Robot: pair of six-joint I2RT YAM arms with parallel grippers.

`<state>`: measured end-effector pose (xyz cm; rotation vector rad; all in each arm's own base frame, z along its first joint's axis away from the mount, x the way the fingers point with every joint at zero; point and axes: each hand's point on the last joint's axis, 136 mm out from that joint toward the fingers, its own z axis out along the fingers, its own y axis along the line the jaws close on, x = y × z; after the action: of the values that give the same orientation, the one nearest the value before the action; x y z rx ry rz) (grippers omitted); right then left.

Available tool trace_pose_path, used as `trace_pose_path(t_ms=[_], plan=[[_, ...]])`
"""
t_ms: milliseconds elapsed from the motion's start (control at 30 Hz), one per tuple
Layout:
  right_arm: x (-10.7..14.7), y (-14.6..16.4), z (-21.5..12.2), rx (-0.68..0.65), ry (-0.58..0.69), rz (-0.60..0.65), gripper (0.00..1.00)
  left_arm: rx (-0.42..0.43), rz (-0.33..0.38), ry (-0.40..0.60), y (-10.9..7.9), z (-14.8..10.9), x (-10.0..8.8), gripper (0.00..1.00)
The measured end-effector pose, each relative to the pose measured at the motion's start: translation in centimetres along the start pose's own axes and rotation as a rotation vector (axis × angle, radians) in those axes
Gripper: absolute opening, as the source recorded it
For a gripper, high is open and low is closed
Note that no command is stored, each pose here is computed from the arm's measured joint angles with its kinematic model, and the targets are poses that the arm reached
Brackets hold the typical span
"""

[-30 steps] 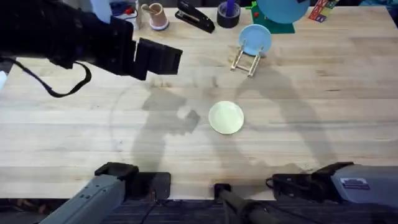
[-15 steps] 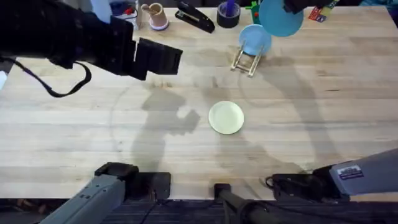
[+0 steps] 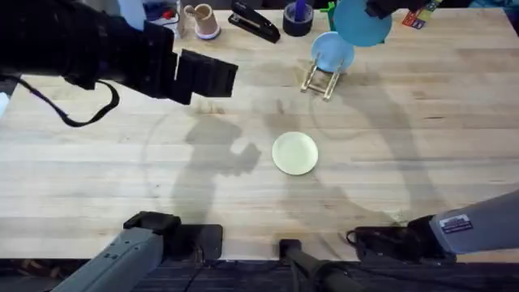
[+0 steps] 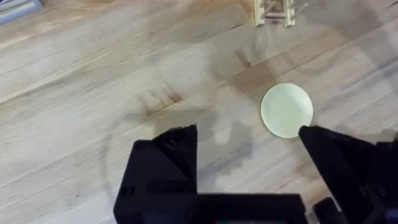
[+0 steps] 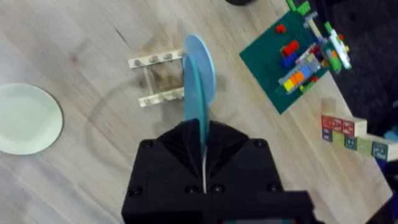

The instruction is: Pick up the plates from the table one by one and place each into a slot on the dish rack.

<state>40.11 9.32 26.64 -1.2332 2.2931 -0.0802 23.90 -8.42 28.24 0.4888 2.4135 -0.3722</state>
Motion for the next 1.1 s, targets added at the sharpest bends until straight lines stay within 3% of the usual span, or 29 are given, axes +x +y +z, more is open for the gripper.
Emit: trace_pose_path(t_ms=[333,1100], plan=[[-0.9,0.5,0.5,-0.038,-0.046,-0.080,0.027,0.000,0.000,0.000,0.0,0.0,0.0,0.995],[-0.7,-0.3,8.3,-0.101,0.007,-0.145,0.028,-0.003,0.000,0.000,0.0,0.0,0.0,0.995]])
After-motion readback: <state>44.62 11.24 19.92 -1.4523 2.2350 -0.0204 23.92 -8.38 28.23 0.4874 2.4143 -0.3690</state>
